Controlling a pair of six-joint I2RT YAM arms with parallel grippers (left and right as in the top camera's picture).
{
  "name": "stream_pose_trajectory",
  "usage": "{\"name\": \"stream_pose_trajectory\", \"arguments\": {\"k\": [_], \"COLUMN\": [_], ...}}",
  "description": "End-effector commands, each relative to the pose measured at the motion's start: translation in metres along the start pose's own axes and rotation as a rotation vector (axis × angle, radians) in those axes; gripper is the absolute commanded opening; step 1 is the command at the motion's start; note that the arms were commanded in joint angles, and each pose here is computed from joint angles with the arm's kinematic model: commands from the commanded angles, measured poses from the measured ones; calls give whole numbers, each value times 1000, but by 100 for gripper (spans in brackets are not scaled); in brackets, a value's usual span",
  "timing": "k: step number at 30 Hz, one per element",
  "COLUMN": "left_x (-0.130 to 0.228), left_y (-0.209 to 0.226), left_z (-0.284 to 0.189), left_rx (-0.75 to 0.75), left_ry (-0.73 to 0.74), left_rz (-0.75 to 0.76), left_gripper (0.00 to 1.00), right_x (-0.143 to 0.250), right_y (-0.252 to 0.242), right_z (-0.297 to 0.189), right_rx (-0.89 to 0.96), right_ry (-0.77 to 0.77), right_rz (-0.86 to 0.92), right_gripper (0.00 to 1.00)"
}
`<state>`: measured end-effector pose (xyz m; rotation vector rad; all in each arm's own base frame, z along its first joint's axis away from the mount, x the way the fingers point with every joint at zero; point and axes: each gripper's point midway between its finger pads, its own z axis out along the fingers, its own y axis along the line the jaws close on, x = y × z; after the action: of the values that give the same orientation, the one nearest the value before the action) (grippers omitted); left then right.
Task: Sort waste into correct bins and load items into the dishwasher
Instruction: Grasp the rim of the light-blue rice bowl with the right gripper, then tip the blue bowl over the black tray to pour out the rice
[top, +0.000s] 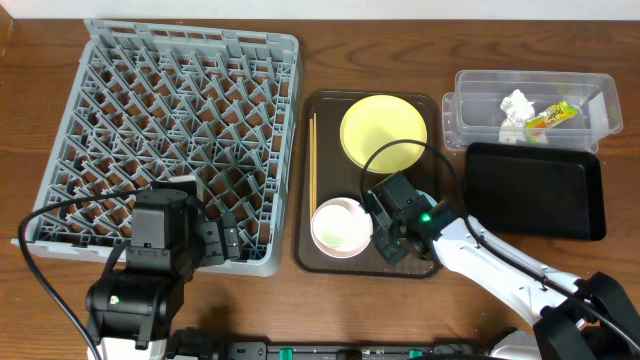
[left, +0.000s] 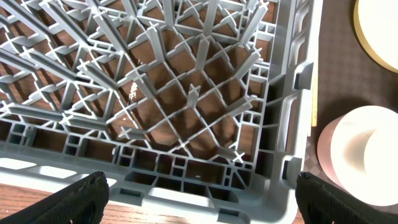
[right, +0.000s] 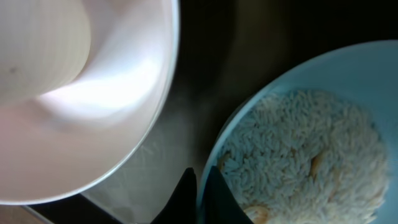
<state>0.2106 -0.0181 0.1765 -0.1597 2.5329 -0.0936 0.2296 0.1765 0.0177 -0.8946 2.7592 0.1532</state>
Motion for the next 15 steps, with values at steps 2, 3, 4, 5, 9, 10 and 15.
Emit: {"name": "stream_pose_trajectory", "arguments": {"k": [2,3,4,5,9,10,15], "left_x": [-7,-7,-7,-7,-7,-7,-7], "left_y": [1,1,1,1,1,1,1], "left_z": [-5,-5,-5,-5,-5,-5,-5], "left_rx": [-5,-5,-4,-5,-5,-4,-4], "left_ry": [-25,-25,-25,-25,-24,-25,-25], "left_rz": [-13,-13,-13,-13,-13,-13,-13], "left_gripper": [96,96,96,96,96,96,96], "right_x": [-15,-19,-25,-33,-63,-71,-78], "right_y": [3,3,3,2,-14,-25,-70], "right_z": [-11,-15,-22,-30,-83,-101,-134], "right_rx": [-11,-11,-12,-15,-23,-33,-109], "right_ry": [-46,-61,-85,-111,-224,-265,-351], "right_rz": [33,32,34,40,123,160,328], "right_gripper": [1,1,1,1,1,1,1]}}
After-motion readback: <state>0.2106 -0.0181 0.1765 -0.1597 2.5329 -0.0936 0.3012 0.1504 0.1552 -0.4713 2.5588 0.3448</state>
